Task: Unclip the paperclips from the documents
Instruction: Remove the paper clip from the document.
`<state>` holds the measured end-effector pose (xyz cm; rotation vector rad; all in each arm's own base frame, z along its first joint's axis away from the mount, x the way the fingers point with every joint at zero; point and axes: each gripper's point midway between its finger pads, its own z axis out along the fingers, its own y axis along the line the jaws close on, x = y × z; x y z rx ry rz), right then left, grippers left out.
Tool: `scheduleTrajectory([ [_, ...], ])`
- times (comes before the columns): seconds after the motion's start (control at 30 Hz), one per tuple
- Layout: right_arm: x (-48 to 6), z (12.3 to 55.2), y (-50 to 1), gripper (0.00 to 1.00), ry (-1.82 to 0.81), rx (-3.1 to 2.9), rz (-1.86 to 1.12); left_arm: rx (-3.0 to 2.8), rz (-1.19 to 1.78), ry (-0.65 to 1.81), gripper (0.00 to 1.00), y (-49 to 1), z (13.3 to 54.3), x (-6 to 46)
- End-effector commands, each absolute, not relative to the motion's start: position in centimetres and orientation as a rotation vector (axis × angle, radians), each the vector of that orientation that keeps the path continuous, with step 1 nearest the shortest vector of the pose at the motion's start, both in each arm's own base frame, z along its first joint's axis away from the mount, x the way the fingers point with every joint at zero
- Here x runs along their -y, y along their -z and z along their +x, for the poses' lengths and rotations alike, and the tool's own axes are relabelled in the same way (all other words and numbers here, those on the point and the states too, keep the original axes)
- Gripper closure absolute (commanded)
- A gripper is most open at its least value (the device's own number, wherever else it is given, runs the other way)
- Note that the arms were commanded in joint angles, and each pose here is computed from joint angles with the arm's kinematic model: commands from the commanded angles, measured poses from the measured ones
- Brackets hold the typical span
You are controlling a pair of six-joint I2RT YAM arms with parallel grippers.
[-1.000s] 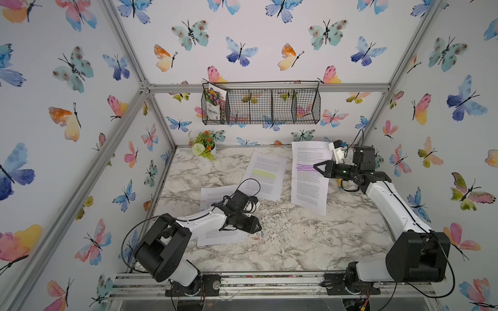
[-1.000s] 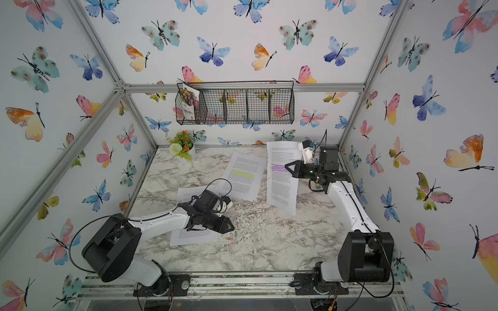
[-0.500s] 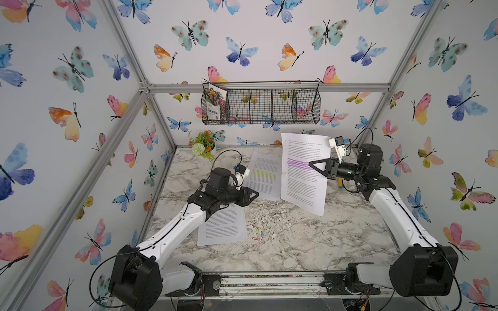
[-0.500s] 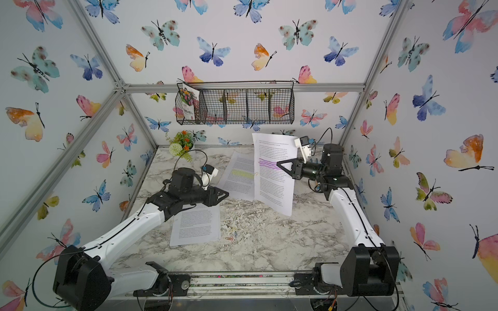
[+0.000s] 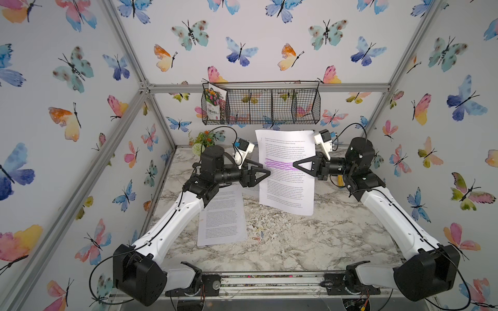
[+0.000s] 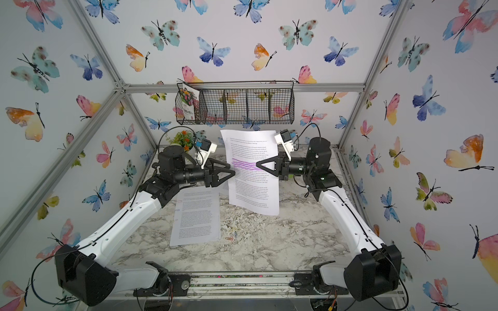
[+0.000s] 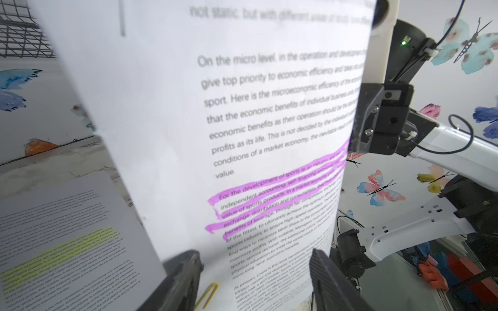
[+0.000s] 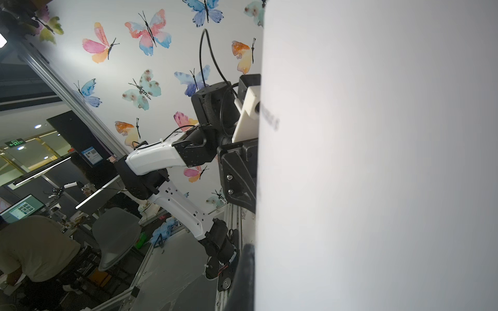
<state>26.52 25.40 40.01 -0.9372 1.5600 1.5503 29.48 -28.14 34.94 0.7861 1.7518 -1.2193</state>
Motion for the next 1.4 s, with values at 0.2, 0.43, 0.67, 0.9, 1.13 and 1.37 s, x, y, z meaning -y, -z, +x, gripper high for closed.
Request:
scheduleTrajectory([
  [0.2, -25.8, 24.9, -42.5, 0.98, -1.566, -1.442, -1.041, -1.859, 0.609, 0.983, 0.34, -31.7, 33.1, 25.6],
  [0.43, -26.0, 25.4, -42.2, 0.98, -1.548, -1.434, -1.039, -1.752, 0.797, 1.314, 0.39, -34.3, 29.7, 28.6],
  [0.67, -26.1, 25.8, -41.7, 0.98, -1.545, -1.434, -1.042, -1.733, 0.9, 1.502, 0.45, -34.4, 27.5, 29.5],
  [0.9, -26.2, 26.1, -41.2, 0.98, -1.529, -1.441, -1.038, -1.769, 0.891, 1.539, 0.8, -34.0, 26.8, 29.2],
  [1.13, -26.1, 26.3, -40.9, 0.98, -1.503, -1.442, -1.028, -1.799, 0.838, 1.522, 0.95, -33.6, 26.7, 28.5],
  [1.37, -26.0, 26.2, -40.6, 0.98, -1.495, -1.454, -1.026, -1.815, 0.762, 1.471, 0.95, -33.7, 27.7, 27.1],
])
